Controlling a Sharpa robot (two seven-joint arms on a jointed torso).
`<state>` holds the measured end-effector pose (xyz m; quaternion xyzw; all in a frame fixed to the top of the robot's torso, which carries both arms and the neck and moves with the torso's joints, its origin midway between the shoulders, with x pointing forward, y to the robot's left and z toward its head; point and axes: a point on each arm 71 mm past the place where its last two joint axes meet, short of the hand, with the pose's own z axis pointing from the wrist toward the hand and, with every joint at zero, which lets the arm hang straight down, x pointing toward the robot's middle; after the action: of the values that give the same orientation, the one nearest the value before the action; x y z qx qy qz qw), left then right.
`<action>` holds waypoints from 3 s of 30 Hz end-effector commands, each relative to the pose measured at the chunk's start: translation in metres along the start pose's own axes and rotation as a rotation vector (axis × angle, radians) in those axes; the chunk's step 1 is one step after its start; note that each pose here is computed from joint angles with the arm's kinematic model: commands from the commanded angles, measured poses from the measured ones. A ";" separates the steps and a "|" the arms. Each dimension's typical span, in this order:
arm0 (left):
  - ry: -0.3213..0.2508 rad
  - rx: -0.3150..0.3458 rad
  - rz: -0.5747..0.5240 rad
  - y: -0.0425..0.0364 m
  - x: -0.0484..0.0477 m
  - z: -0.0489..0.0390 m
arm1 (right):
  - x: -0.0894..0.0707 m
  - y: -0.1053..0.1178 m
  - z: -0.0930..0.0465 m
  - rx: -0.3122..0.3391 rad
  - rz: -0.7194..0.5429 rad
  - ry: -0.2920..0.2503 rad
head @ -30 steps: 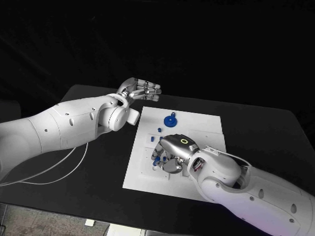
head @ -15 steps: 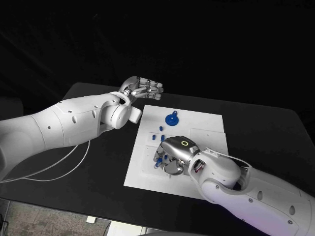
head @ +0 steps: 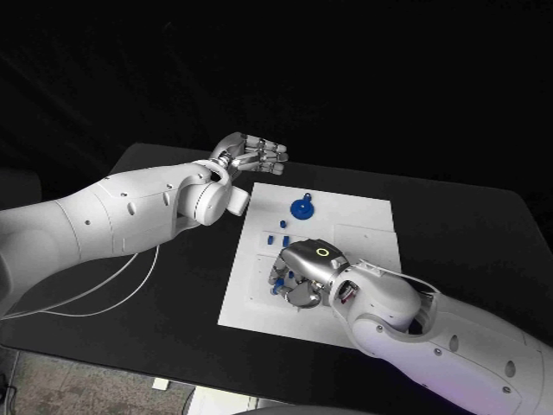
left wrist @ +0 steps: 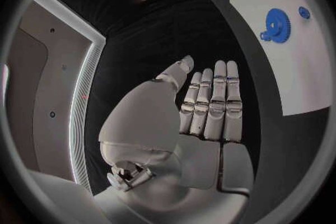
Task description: Assemble the parts on the task board
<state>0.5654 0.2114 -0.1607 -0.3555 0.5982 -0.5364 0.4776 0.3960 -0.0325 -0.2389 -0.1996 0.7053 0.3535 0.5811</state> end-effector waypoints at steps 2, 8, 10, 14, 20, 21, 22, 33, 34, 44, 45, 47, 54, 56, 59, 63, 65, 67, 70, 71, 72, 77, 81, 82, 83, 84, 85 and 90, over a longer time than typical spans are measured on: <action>0.015 0.005 -0.012 -0.0009 0.0022 0.0004 | 0.002 0.001 0.000 -0.009 -0.016 0.010; 0.015 0.005 -0.012 -0.0008 0.0020 0.0004 | 0.001 0.003 0.001 -0.011 -0.015 -0.012; 0.014 0.004 -0.012 -0.0008 0.0017 0.0003 | 0.001 0.004 0.001 -0.012 -0.016 -0.014; 0.013 0.003 -0.011 -0.0006 0.0013 0.0003 | 0.001 0.005 0.002 -0.010 -0.018 -0.011; 0.015 0.002 -0.012 -0.0005 0.0014 0.0004 | 0.002 0.004 0.004 -0.002 -0.025 -0.005; 0.015 0.002 -0.012 -0.0004 0.0013 0.0004 | 0.003 0.004 0.004 -0.002 -0.025 -0.004; 0.014 0.001 -0.012 -0.0004 0.0011 0.0005 | 0.003 0.004 0.004 -0.001 -0.026 -0.003; 0.016 0.000 -0.011 -0.0001 0.0012 0.0008 | 0.008 0.004 0.005 0.003 -0.036 0.022; 0.016 -0.001 -0.011 -0.0001 0.0009 0.0008 | 0.009 0.003 0.005 0.008 -0.040 0.030; 0.016 -0.002 -0.011 0.0001 0.0004 0.0007 | 0.016 0.000 0.004 0.020 -0.064 0.069; 0.016 -0.002 -0.011 0.0002 0.0004 0.0007 | 0.016 0.000 0.004 0.021 -0.067 0.070; 0.016 -0.002 -0.011 0.0002 0.0001 0.0007 | 0.017 0.000 0.005 0.020 -0.070 0.071; 0.015 -0.003 -0.010 0.0003 -0.0002 0.0008 | 0.019 0.004 0.006 0.010 -0.069 0.070; 0.016 -0.003 -0.010 0.0002 0.0004 0.0008 | 0.020 0.005 0.006 0.004 -0.065 0.071; 0.019 -0.003 -0.011 0.0000 0.0015 0.0007 | 0.022 0.007 0.007 -0.007 -0.054 0.080; 0.024 -0.003 -0.012 -0.0004 0.0034 0.0007 | 0.025 0.008 0.006 -0.021 -0.030 0.099; 0.028 -0.003 -0.014 -0.0004 0.0043 0.0008 | 0.026 0.008 0.006 -0.025 -0.016 0.104; 0.030 -0.003 -0.014 -0.0003 0.0047 0.0008 | 0.027 0.007 0.006 -0.024 -0.001 0.104; 0.032 -0.003 -0.015 -0.0002 0.0050 0.0008 | 0.027 0.004 0.005 -0.019 0.013 0.098; 0.034 -0.003 -0.015 -0.0002 0.0051 0.0007 | 0.027 0.003 0.005 -0.017 0.016 0.095; 0.037 -0.002 -0.016 -0.0002 0.0053 0.0006 | 0.027 0.003 0.005 -0.014 0.020 0.089; 0.049 -0.001 -0.020 -0.0005 0.0065 0.0004 | 0.025 0.000 0.005 -0.005 0.032 0.057; 0.053 0.001 -0.022 -0.0005 0.0067 0.0003 | 0.024 0.000 0.005 -0.003 0.045 0.032; 0.054 0.001 -0.022 -0.0005 0.0065 0.0003 | 0.023 -0.001 0.005 -0.002 0.050 0.023; 0.054 0.002 -0.022 -0.0005 0.0064 0.0002 | 0.022 -0.001 0.005 -0.002 0.055 0.015; 0.054 0.002 -0.022 -0.0005 0.0062 0.0002 | 0.021 -0.001 0.004 -0.002 0.061 0.001; 0.054 0.002 -0.022 -0.0005 0.0061 0.0001 | 0.021 -0.001 0.004 -0.002 0.065 -0.006; 0.054 0.002 -0.022 -0.0004 0.0056 0.0000 | 0.017 -0.002 0.002 -0.002 0.098 -0.048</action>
<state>0.5644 0.2085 -0.1624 -0.3516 0.6067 -0.5427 0.4623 0.3954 -0.0298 -0.2604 -0.1764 0.7135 0.3658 0.5709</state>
